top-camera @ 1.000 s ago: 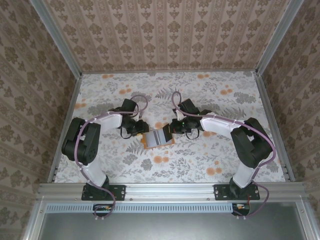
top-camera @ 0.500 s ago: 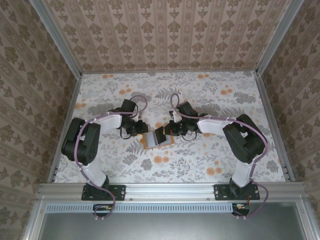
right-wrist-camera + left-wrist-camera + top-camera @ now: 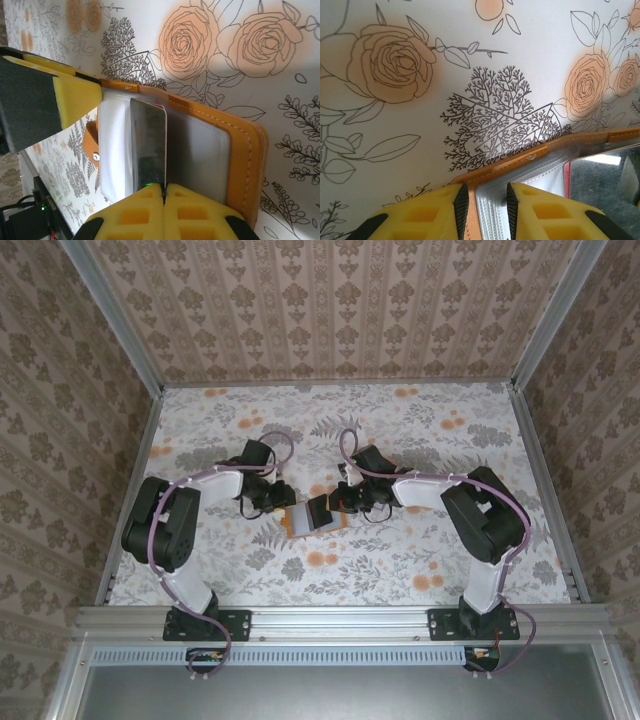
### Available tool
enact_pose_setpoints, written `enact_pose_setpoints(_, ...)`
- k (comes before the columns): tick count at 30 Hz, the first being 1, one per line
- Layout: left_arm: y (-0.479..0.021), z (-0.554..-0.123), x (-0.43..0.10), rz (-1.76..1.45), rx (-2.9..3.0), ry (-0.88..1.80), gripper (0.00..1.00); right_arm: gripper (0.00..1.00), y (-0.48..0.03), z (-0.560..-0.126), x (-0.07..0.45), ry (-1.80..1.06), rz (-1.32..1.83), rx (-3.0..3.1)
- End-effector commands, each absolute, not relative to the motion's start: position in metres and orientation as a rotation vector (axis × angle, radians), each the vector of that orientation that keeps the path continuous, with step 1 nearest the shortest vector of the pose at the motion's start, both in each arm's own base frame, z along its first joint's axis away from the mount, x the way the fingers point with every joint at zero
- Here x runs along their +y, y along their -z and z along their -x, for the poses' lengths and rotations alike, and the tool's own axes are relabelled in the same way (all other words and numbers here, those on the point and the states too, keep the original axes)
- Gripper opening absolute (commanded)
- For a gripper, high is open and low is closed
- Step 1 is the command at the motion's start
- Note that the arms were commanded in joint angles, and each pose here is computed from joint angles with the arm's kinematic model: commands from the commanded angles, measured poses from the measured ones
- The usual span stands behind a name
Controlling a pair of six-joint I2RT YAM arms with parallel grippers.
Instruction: Put the credit cards into the card holder
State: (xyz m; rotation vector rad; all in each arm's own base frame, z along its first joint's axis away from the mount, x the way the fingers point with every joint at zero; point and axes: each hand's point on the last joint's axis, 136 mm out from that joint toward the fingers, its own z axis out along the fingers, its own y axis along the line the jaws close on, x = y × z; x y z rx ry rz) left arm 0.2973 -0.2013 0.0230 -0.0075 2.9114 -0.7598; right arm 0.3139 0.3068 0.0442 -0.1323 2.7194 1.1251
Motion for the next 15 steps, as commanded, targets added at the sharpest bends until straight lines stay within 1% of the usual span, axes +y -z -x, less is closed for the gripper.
enact_pose_setpoints(1, 0.003, -0.268, -0.187, 0.062, 3.034, 0.666, 0.29, 0.05, -0.029, -0.306, 0.291, -0.993, 0.048, 2.781)
enact_pose_setpoints(7, 0.007, -0.264, -0.186, 0.073, 3.042, 0.665, 0.27, 0.05, -0.034, -0.305, 0.285, -0.946, 0.01, 2.743)
enact_pose_setpoints(15, 0.008, -0.261, -0.187, 0.07, 3.046, 0.664, 0.25, 0.05, -0.032, -0.302, 0.3, -0.974, 0.051, 2.749)
